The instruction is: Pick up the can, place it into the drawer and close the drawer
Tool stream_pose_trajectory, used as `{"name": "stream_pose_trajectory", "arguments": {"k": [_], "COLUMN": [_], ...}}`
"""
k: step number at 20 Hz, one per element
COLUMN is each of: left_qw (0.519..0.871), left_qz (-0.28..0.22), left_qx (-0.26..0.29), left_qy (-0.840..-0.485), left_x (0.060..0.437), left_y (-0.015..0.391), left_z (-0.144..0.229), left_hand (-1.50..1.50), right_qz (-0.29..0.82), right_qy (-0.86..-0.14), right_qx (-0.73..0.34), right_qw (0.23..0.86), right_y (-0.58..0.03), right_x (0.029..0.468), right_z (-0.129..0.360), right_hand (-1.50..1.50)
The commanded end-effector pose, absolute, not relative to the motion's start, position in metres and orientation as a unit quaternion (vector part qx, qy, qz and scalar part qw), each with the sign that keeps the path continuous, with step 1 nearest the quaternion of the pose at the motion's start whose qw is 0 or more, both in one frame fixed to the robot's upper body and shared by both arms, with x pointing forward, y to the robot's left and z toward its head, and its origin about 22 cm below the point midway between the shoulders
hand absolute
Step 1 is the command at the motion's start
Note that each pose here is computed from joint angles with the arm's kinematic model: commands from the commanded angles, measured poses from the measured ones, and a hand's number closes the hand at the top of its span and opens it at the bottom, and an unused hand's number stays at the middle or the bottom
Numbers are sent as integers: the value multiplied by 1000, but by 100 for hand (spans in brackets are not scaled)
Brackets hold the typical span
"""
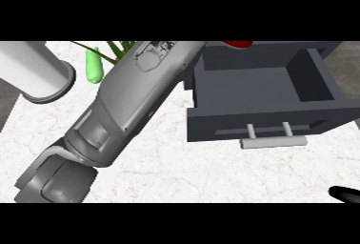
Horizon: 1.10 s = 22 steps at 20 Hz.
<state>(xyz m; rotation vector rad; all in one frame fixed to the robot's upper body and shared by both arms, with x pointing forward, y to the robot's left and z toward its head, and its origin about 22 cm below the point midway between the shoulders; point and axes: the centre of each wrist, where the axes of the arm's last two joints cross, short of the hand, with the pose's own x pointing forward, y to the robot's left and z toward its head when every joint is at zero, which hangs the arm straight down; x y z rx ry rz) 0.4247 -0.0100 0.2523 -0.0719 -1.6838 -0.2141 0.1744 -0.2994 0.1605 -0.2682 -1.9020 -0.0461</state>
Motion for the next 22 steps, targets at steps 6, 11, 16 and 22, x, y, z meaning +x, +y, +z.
{"name": "stream_pose_trajectory", "arguments": {"k": [6, 11, 16, 22], "left_qw": [653, 661, 651, 656], "left_qz": [-93, -59, -46, -25], "left_qx": [13, 48, 57, 48], "left_qy": [-751, -747, -756, -753], "left_x": [431, 431, 436, 436], "left_y": [-16, -24, -17, -17], "left_z": [242, 259, 243, 243], "left_hand": [150, -150, -150, -150], "right_qz": [-8, -7, 4, 72], "right_qy": [-812, -818, -820, -827], "right_qx": [-105, -101, -103, -140], "right_qw": [574, 566, 563, 540], "right_y": [-295, -298, -289, -290], "right_x": [179, 186, 180, 194], "right_z": [155, 177, 174, 186], "right_hand": [-150, -150, -150, -150]}}
